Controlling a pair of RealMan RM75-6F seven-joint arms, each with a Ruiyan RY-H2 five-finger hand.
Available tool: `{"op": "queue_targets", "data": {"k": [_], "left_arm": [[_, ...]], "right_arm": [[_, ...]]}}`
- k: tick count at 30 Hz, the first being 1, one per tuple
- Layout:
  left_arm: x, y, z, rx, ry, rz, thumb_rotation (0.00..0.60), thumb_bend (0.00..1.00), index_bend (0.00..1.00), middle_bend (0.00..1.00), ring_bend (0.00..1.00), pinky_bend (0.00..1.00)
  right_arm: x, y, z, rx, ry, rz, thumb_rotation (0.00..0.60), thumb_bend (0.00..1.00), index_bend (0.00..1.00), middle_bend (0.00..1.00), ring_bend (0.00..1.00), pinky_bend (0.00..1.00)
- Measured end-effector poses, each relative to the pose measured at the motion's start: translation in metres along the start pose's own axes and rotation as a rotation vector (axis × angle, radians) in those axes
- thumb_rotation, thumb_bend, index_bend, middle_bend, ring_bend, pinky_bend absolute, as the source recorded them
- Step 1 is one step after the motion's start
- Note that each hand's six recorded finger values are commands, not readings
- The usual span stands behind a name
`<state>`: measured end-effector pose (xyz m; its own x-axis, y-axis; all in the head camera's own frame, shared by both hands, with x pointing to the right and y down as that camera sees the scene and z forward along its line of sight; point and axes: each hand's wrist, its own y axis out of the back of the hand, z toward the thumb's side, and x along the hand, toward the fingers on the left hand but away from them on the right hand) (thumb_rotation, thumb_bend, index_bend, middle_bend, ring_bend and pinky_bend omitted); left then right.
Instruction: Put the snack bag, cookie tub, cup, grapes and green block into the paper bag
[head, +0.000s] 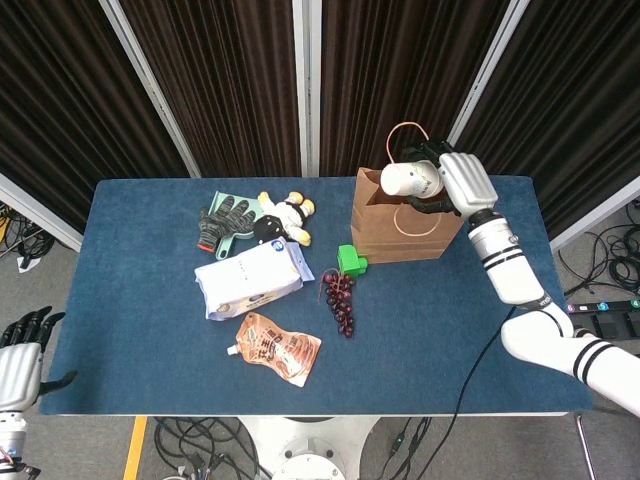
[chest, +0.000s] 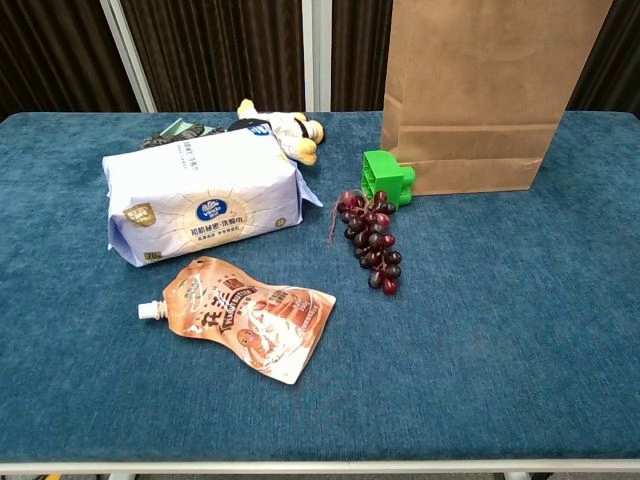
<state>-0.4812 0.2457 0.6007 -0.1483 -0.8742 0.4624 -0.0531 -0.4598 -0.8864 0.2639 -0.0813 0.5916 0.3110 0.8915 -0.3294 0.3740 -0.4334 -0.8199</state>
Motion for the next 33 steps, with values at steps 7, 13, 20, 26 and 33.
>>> {"op": "queue_targets", "data": {"k": [7, 13, 20, 26, 33], "left_arm": [[0.002, 0.002, 0.001, 0.003, -0.002, 0.004, 0.6, 0.04, 0.23, 0.2, 0.12, 0.15], [0.0, 0.002, 0.001, 0.004, -0.002, 0.006, 0.6, 0.04, 0.23, 0.2, 0.12, 0.15], [0.002, 0.003, 0.003, 0.004, -0.008, 0.012, 0.6, 0.04, 0.23, 0.2, 0.12, 0.15], [0.003, 0.005, 0.004, 0.01, -0.019, 0.017, 0.6, 0.04, 0.23, 0.2, 0.12, 0.15], [0.005, 0.008, 0.01, 0.015, -0.037, 0.023, 0.6, 0.04, 0.23, 0.2, 0.12, 0.15]], "right_arm": [[0.002, -0.003, -0.011, 0.008, -0.045, 0.071, 0.6, 0.18, 0.0, 0.1, 0.0, 0.12], [0.01, 0.006, -0.007, -0.013, -0.015, 0.046, 0.6, 0.18, 0.0, 0.12, 0.0, 0.11], [0.05, 0.028, 0.005, 0.006, 0.136, -0.065, 0.6, 0.18, 0.11, 0.31, 0.13, 0.3], [0.116, 0.022, -0.008, 0.051, 0.222, -0.061, 0.6, 0.18, 0.24, 0.41, 0.23, 0.42], [0.169, -0.011, -0.009, 0.043, 0.324, 0.115, 0.6, 0.18, 0.24, 0.39, 0.23, 0.42]]}}
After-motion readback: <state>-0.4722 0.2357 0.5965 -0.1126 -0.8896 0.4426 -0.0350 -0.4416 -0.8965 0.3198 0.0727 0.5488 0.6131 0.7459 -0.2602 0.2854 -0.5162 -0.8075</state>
